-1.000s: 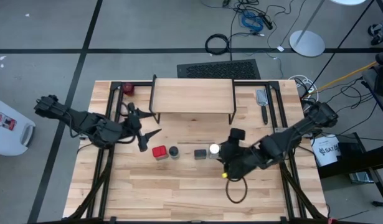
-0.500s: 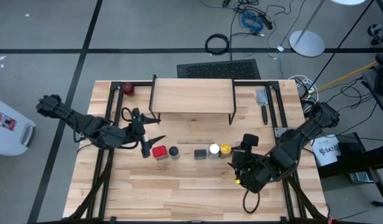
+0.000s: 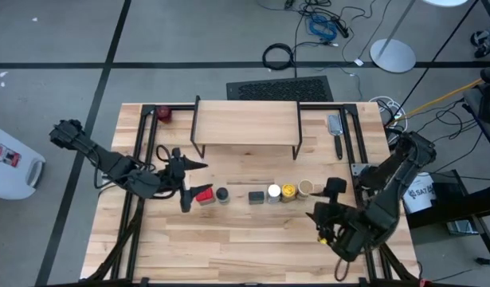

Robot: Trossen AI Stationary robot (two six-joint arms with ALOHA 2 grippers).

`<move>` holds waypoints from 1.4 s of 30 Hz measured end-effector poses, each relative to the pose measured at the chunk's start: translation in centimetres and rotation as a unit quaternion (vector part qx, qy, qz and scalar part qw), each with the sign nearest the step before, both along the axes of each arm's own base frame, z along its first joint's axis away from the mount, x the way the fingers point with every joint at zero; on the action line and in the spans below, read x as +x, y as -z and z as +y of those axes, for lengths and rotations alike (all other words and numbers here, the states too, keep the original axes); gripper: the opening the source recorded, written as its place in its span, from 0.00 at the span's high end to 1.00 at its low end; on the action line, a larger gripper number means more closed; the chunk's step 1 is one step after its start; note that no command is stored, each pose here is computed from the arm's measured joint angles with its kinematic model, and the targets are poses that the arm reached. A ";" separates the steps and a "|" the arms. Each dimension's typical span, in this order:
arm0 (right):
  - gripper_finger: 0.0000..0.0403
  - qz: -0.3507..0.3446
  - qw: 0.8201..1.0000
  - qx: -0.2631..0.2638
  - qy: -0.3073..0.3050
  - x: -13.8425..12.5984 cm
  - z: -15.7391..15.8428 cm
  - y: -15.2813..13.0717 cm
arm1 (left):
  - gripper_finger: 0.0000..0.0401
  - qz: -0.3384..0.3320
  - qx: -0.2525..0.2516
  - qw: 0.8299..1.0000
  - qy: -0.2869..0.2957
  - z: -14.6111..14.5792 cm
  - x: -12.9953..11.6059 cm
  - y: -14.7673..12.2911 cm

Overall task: Shelf spices
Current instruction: Put the red seasoning can on the shelf

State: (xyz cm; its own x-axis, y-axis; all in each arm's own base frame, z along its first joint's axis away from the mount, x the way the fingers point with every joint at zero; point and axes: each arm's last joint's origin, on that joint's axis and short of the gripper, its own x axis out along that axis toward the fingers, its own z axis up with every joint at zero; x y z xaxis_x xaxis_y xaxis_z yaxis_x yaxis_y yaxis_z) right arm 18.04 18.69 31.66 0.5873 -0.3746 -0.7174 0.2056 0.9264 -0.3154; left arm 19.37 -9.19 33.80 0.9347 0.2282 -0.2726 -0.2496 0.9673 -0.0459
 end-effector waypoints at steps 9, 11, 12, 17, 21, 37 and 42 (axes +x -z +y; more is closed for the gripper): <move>0.40 -0.004 0.999 -0.039 -0.003 -3.3 0.7 -0.1 | 0.23 -0.032 0.036 0.999 0.021 -1.2 2.0 0.0; 0.44 -0.030 0.998 -0.053 0.001 -3.9 0.8 0.0 | 0.23 -0.029 0.047 0.998 0.025 -1.3 2.1 0.1; 0.46 -0.044 0.997 -0.061 -0.005 -4.2 0.9 0.2 | 0.23 -0.027 0.052 0.998 0.026 -1.3 2.2 0.1; 0.53 -0.079 0.995 -0.065 -0.004 -5.7 0.0 1.2 | 0.23 -0.019 0.075 0.997 0.028 -1.1 2.3 0.2; 0.57 -0.102 0.994 -0.031 0.029 -7.0 -2.4 2.4 | 0.23 -0.018 0.075 0.997 0.025 -1.0 2.4 0.2; 0.59 -0.199 0.973 0.096 -0.071 -7.3 -5.6 2.2 | 0.23 -0.022 0.080 0.997 -0.004 -0.6 2.5 0.1; 0.59 -0.196 0.973 0.086 -0.092 -6.8 -5.6 1.9 | 0.23 -0.021 0.077 0.997 -0.020 0.1 2.8 0.1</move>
State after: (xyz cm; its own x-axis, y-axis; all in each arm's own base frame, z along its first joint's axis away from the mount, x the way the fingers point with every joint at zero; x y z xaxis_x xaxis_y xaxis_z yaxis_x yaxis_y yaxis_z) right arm 11.27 13.11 29.78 0.8739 -0.1325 -0.4678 0.1055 0.9909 -0.0836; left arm 22.14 -9.12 33.67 0.9339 0.3020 -0.1915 -0.2896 0.9528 0.0908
